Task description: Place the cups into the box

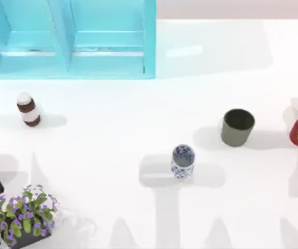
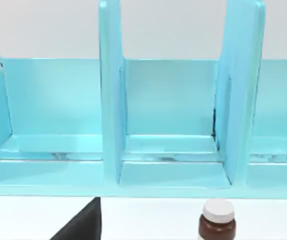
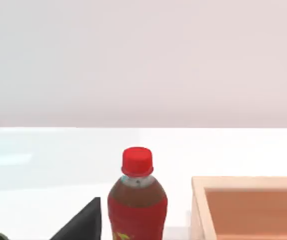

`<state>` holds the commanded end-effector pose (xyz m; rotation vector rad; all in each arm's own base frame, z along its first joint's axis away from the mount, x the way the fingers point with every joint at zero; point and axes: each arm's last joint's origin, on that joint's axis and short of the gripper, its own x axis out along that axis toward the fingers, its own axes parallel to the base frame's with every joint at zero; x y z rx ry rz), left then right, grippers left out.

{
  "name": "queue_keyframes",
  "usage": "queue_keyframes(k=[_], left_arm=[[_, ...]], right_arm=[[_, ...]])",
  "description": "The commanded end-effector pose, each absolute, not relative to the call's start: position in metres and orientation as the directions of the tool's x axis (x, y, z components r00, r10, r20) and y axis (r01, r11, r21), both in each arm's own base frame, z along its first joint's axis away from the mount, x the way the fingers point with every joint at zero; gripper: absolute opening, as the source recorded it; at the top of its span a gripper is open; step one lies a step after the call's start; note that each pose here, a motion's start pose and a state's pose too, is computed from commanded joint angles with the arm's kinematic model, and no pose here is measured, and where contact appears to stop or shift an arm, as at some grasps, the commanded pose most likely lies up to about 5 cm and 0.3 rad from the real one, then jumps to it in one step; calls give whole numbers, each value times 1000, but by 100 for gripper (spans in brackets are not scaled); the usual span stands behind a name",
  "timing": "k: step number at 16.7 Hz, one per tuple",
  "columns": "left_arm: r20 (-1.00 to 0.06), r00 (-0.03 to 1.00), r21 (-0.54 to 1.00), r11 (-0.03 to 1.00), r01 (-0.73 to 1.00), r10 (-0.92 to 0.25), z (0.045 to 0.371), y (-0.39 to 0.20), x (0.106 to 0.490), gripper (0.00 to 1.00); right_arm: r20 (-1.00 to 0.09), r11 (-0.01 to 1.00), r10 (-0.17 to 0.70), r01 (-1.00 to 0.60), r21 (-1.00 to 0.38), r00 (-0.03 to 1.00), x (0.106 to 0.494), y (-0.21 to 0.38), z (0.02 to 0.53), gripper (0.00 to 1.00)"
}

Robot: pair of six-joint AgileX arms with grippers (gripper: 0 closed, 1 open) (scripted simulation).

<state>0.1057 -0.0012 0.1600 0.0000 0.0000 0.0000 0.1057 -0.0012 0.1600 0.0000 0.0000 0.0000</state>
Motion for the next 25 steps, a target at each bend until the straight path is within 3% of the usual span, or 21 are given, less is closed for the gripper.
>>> queue_keyframes(k=[3, 6, 12, 19, 25], left_arm=[[0, 1000, 0, 1000, 0, 0, 160, -1, 106, 100], [0, 1000, 0, 1000, 0, 0, 160, -1, 106, 100], [0, 1000, 0, 1000, 0, 0, 160, -1, 106, 100], [0, 1000, 0, 1000, 0, 0, 160, -1, 106, 100], [0, 1000, 0, 1000, 0, 0, 160, -1, 106, 100]], right_arm=[[-9, 1000, 2, -2, 2, 1000, 106, -1, 162, 100], [-88, 1000, 20, -18, 21, 996, 107, 1, 178, 100], [-416, 995, 84, -52, 88, 906, 138, 13, 252, 100], [-828, 993, 112, -28, 116, 549, 259, 56, 308, 100], [-980, 998, 54, 3, 56, 191, 358, 109, 276, 100]])
